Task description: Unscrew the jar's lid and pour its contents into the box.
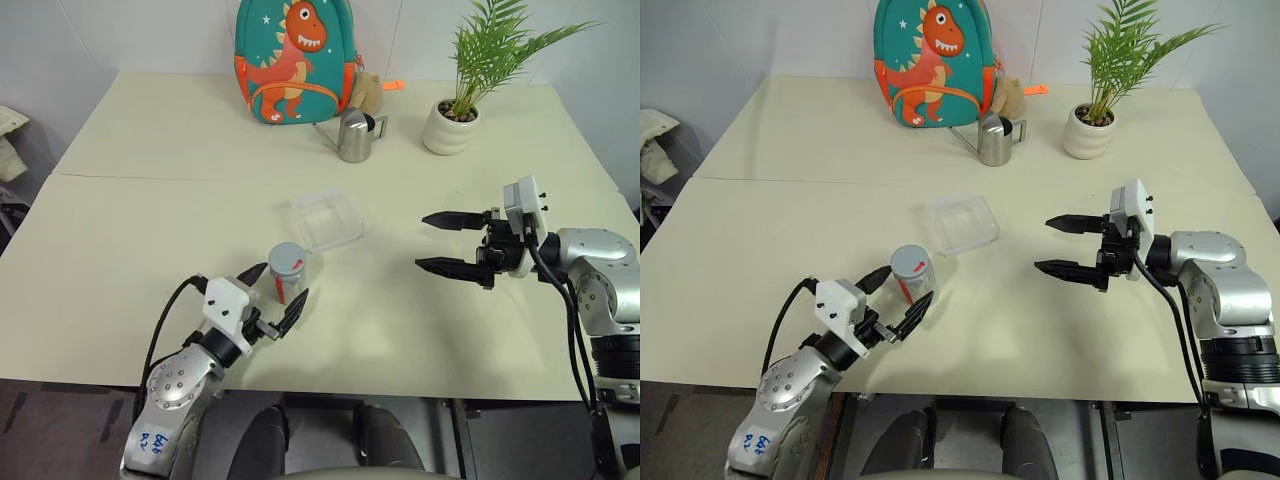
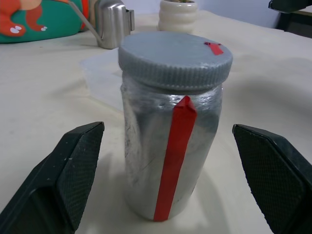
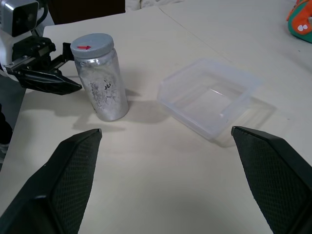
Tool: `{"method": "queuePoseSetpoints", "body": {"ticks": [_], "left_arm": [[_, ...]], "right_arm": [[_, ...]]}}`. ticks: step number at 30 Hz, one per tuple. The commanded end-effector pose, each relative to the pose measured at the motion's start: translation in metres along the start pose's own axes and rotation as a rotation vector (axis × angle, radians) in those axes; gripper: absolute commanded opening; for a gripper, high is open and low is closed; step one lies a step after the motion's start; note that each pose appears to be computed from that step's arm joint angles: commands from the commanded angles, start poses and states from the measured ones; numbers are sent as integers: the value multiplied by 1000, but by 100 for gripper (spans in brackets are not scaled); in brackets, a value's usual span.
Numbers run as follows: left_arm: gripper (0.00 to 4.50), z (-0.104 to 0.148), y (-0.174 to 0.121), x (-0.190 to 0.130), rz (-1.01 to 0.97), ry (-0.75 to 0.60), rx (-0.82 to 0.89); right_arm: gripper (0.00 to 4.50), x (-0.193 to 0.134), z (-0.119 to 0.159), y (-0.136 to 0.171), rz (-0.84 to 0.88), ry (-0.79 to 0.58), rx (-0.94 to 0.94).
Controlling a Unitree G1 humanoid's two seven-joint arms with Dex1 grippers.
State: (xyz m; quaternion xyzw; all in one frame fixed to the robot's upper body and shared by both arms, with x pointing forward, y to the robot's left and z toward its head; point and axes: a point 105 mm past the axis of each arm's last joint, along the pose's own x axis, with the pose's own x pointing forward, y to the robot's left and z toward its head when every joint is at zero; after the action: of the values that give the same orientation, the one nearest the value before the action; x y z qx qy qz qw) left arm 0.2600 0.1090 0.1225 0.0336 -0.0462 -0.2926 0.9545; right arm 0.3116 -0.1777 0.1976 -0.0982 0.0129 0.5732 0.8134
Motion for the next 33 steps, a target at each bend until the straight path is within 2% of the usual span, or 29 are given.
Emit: {"method": "queuePoseSetpoints", "body": {"ticks": [1, 8, 11, 17, 18, 24, 29, 33], "left_arm": [[449, 6, -3, 6, -6, -36, 27], [449, 5, -6, 14, -28, -50, 36], [390, 6, -6, 15, -35, -60, 47], [199, 7, -7, 15, -37, -80, 47], [184, 8, -6, 15, -35, -83, 47], [184, 16, -4, 14, -64, -112, 68], [184, 28, 3, 6, -175, -127, 74], [184, 40, 12, 3, -280, -126, 65]], "right_arm": [[450, -7, 15, 1, -10, -21, -49], [450, -10, 17, 2, -16, -17, -52], [450, -10, 17, 2, -19, -15, -53], [450, -11, 17, 2, -23, -12, -55], [450, -11, 17, 2, -23, -13, -56], [450, -7, 21, 5, -20, -29, -65], [450, 10, 33, 12, -58, -71, -114], [450, 29, 53, 15, -134, -174, -93]]}}
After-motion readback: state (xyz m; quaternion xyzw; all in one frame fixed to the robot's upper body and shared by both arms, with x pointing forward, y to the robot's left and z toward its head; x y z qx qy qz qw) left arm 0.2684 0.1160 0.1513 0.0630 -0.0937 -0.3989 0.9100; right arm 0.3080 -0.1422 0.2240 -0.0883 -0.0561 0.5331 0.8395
